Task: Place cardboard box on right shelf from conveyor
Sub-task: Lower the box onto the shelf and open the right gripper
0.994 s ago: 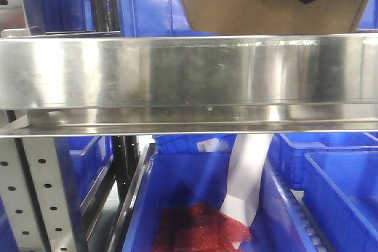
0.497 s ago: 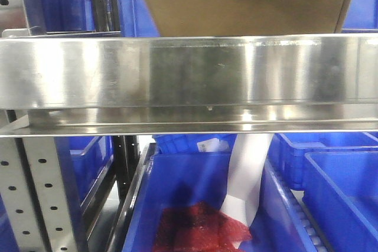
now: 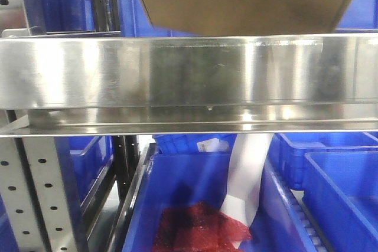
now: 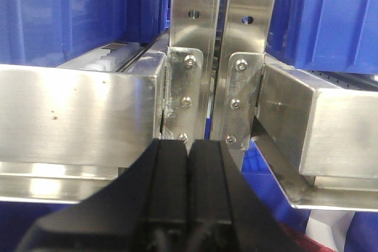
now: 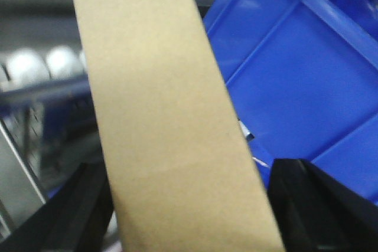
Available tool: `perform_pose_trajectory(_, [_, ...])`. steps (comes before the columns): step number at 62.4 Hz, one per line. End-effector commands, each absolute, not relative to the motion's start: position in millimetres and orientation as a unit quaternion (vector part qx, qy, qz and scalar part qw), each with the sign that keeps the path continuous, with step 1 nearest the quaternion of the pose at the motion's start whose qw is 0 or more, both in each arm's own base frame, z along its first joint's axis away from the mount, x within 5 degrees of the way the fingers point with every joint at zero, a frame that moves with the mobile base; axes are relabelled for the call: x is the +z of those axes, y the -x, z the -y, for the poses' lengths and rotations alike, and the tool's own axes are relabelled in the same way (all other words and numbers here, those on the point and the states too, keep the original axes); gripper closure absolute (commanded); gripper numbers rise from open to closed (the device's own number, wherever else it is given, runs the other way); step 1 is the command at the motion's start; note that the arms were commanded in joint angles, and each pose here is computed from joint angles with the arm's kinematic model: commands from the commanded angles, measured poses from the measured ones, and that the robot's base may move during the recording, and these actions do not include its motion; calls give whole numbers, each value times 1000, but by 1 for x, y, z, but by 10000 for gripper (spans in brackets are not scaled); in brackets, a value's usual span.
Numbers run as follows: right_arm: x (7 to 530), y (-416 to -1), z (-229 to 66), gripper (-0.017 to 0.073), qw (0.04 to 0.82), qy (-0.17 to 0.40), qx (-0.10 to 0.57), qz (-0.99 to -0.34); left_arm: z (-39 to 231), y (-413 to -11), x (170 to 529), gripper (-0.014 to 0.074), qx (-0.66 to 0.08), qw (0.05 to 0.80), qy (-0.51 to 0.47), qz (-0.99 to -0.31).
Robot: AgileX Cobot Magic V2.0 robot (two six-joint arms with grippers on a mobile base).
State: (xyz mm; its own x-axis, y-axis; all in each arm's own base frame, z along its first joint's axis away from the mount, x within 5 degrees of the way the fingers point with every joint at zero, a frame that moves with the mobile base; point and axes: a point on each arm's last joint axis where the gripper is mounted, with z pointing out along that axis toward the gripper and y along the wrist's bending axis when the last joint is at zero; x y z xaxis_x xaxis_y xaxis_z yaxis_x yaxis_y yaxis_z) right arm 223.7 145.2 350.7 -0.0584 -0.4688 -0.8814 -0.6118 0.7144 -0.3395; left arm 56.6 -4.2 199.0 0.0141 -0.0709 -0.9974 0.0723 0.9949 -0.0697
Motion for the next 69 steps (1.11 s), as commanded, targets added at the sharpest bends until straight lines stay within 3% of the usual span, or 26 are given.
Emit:
perform_pose_trajectory(1, [385,-214,-139,-48,637,291,122,-703,4,-55,209,713,-55,748,5,-662])
perform_pose_trajectory(9, [392,-208,-136,-48,639,249,159,-710,4,-55,209,713,-55,748,5,-662])
perform_pose_trajectory(28, [389,-207,-135,-48,627,245,165,-721,4,-55,209,713,-55,748,5,-662])
perform_pose_trajectory(37, [392,-202,-132,-22,624,202,202,-728,4,-55,209,713,-55,748,5,-662])
perform_pose_trajectory(41, [391,-198,-129,34,621,179,220,-731,4,-55,209,713,-55,748,5,-662])
perform_pose_trajectory(49, [388,-187,-120,246,626,151,239,-727,4,-55,209,713,-55,748,5,-662])
perform_pose_trajectory(56, [384,-172,-110,526,638,154,236,-716,4,-55,209,713,-55,748,5,-662])
perform_pose_trajectory(69, [385,-157,-100,524,654,157,236,-702,4,-55,209,713,-55,748,5,-662])
